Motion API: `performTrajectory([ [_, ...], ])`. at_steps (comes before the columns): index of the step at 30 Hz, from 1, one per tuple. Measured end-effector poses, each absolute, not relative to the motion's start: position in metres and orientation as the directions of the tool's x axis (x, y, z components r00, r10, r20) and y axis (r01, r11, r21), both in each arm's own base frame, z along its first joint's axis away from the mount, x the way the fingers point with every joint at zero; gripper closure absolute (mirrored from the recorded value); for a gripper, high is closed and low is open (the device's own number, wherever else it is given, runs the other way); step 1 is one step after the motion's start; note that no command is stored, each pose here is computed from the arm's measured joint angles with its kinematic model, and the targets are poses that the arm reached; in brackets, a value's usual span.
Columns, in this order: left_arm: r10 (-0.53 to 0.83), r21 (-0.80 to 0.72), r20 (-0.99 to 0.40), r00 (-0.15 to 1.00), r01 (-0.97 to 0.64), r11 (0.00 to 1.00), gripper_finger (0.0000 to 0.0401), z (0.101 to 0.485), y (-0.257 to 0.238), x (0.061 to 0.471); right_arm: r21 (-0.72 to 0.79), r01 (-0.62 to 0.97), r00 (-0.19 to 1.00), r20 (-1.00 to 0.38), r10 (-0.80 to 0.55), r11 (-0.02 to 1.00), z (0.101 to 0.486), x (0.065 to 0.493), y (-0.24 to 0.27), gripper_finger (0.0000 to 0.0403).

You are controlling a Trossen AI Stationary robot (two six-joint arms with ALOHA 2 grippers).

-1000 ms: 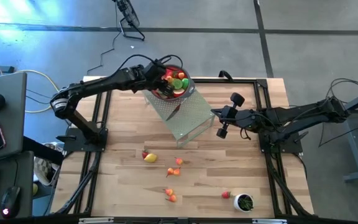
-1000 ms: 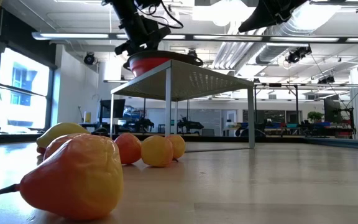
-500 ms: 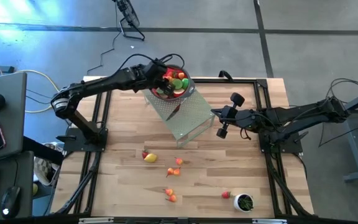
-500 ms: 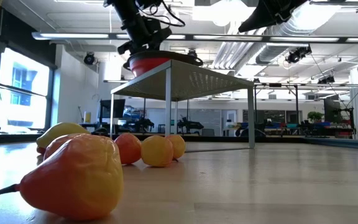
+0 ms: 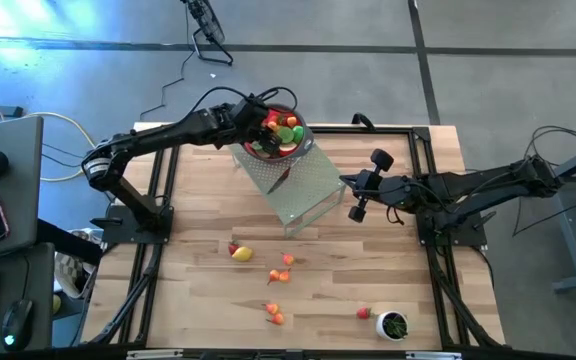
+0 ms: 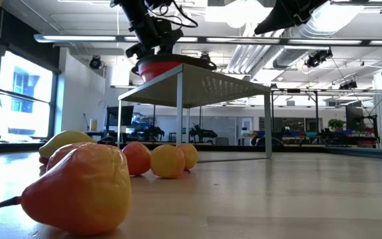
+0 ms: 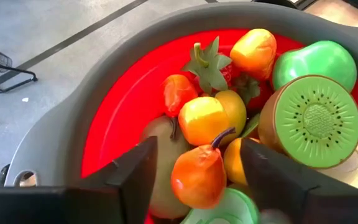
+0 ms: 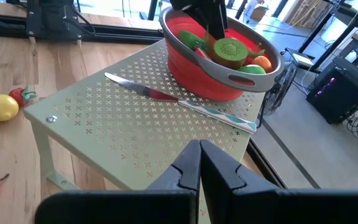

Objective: Pick & Place Fruit
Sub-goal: Put the lemon into the red strainer on the shelf

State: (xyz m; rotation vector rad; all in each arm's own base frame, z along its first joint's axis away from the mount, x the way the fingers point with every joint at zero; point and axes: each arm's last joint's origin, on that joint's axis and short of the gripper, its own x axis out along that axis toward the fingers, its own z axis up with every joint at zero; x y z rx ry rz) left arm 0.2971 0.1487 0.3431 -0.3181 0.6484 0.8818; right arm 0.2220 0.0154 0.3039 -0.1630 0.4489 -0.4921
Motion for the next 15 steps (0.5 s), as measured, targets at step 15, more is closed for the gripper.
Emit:
performTrajectory([
  [15,0.629,-0.040,-0.598,0.497,-0.802,0.596,0.0139,0.365,0.140,0.279,-0.256,0.420,0.787,-0.376,-0.490,0.871,0.304,0.222,0.015,0.0401],
])
